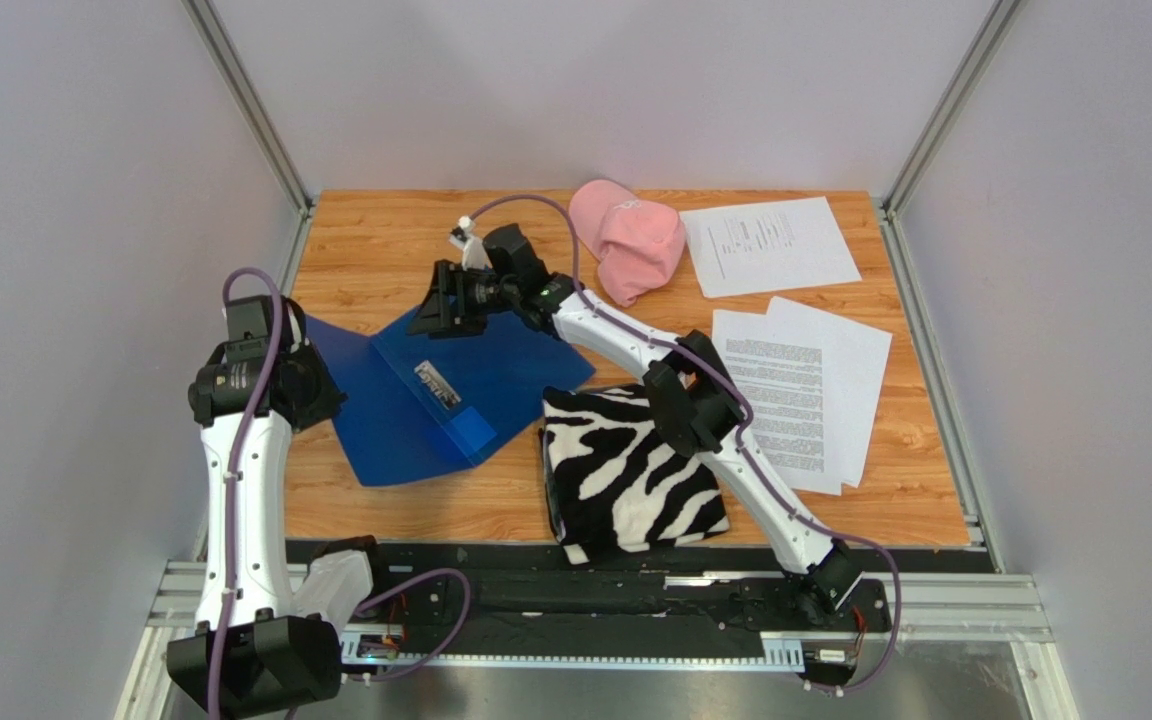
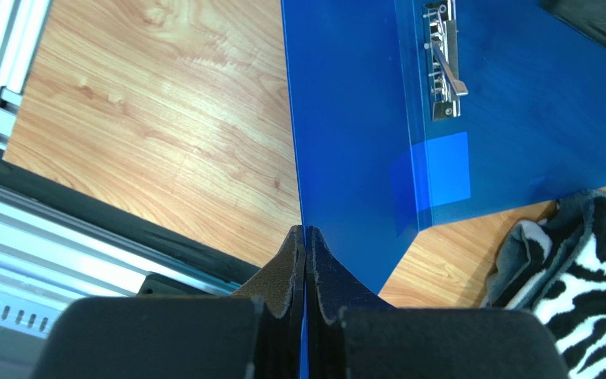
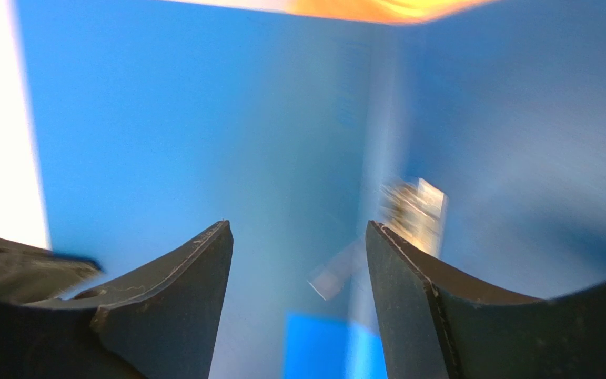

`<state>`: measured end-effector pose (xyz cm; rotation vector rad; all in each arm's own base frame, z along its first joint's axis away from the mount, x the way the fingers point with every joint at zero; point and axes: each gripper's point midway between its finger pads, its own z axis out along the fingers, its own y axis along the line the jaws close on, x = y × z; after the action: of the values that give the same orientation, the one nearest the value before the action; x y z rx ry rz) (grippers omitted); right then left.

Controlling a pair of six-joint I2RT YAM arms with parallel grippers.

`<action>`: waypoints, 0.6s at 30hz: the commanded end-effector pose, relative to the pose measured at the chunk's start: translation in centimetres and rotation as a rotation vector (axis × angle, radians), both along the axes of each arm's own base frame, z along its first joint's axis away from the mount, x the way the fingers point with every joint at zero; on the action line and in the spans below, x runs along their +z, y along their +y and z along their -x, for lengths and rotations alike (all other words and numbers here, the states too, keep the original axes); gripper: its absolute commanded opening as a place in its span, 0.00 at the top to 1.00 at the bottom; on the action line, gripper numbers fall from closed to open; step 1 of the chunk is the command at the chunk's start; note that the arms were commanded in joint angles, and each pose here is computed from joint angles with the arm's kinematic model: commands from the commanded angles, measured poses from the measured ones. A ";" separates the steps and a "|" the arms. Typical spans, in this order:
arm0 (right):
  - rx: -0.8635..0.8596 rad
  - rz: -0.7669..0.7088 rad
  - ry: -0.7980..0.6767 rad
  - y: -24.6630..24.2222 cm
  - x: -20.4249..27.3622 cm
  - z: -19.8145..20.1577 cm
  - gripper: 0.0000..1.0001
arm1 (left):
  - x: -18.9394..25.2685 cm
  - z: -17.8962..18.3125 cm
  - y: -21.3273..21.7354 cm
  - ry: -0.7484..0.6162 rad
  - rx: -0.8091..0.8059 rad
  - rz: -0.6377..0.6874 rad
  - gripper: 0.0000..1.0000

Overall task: Put the files into the folder
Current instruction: Open the spring clip on the folder.

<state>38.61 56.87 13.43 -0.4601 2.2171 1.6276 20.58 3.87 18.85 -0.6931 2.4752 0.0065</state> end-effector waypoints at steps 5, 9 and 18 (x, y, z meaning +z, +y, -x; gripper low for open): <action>-0.097 0.253 -0.075 -10.1 -0.4 -2.5 0.34 | 3.2 -3.5 3.1 -0.089 0.067 -0.102 1.00; -0.107 0.288 -0.027 -10.4 -3.5 -2.3 0.41 | 3.0 -4.5 3.9 -0.053 0.058 -0.121 1.00; -0.161 0.304 0.035 -8.6 -8.1 -3.6 0.71 | 4.3 -3.4 5.0 -0.021 0.048 -0.199 0.63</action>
<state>41.60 47.20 6.60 -0.3547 2.4762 1.2670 24.46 7.30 20.50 -0.6887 2.4554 0.1518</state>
